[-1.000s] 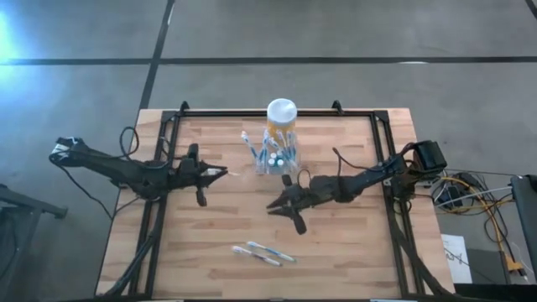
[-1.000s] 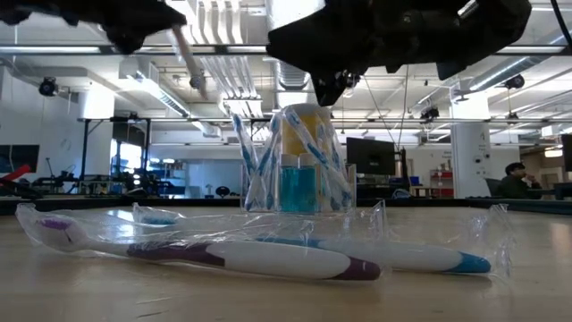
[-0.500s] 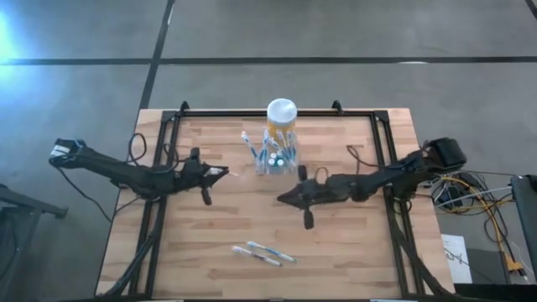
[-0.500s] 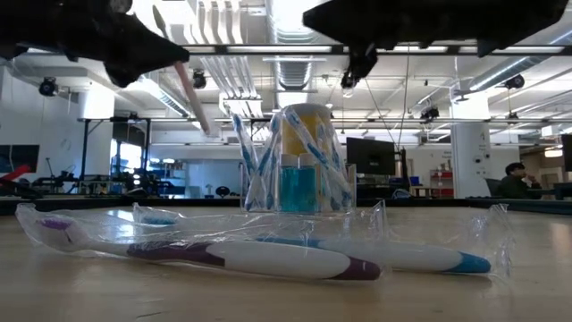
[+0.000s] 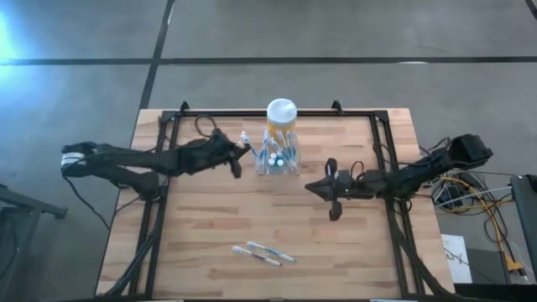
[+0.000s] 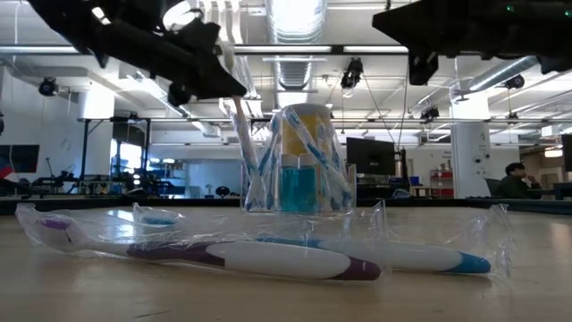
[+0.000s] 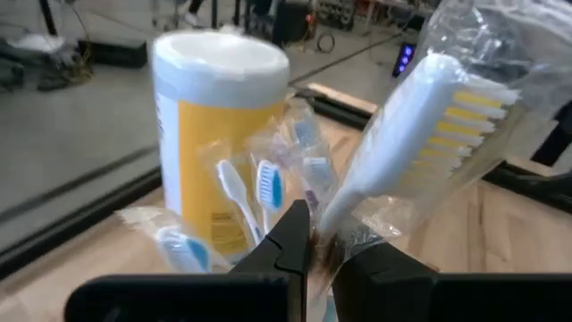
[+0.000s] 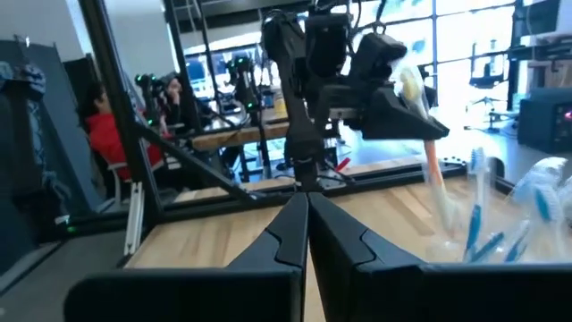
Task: Pick & Place toothbrushing station
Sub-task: Put the orange toothbrush into the transparent organizer, then put the blue toothbrush into the transparent organizer
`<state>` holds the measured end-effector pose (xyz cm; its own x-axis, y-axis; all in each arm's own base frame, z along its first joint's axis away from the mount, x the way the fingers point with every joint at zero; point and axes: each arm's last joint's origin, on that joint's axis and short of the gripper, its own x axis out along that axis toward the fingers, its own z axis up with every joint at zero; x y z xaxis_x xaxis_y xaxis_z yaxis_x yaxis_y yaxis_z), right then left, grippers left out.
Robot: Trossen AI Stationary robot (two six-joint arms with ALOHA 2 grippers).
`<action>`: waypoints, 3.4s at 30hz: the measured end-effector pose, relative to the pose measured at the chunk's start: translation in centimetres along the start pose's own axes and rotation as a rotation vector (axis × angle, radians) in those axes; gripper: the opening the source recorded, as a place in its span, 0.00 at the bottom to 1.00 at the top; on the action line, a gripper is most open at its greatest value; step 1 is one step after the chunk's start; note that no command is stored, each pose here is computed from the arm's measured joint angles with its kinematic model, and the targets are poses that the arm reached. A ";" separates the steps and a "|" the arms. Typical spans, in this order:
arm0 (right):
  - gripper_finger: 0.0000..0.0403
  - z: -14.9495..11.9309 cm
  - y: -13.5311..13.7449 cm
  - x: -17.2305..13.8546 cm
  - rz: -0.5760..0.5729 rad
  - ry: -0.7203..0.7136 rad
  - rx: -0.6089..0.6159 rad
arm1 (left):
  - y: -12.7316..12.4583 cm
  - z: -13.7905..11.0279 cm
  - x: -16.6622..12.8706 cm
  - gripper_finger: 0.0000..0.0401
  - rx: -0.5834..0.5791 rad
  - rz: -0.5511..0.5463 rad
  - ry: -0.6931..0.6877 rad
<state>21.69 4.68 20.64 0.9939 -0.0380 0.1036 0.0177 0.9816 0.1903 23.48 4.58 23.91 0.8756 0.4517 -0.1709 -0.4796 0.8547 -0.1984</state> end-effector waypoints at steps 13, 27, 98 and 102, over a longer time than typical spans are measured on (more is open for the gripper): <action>0.02 -1.1 -0.1 -1.2 -0.048 -0.003 -0.010 | 0.5 -3.3 4.9 0.06 -0.043 0.056 0.135; 0.02 1.5 0.7 -1.0 0.069 -0.067 0.063 | 1.1 -5.3 5.9 0.06 -0.014 0.065 0.125; 0.02 5.0 -5.3 -10.0 -0.122 0.112 -0.216 | 6.0 -1.9 -10.2 0.01 0.270 -0.356 -0.043; 0.02 4.1 -5.4 -11.0 -0.100 0.092 -0.144 | 6.3 -3.8 -9.8 0.01 0.221 -0.385 -0.041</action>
<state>10.19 -0.98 22.50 0.9920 -0.1263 -0.0002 0.1261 0.9906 0.0526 11.64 4.54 20.64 0.9917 0.0960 -0.0859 -0.0988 0.9947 -0.0283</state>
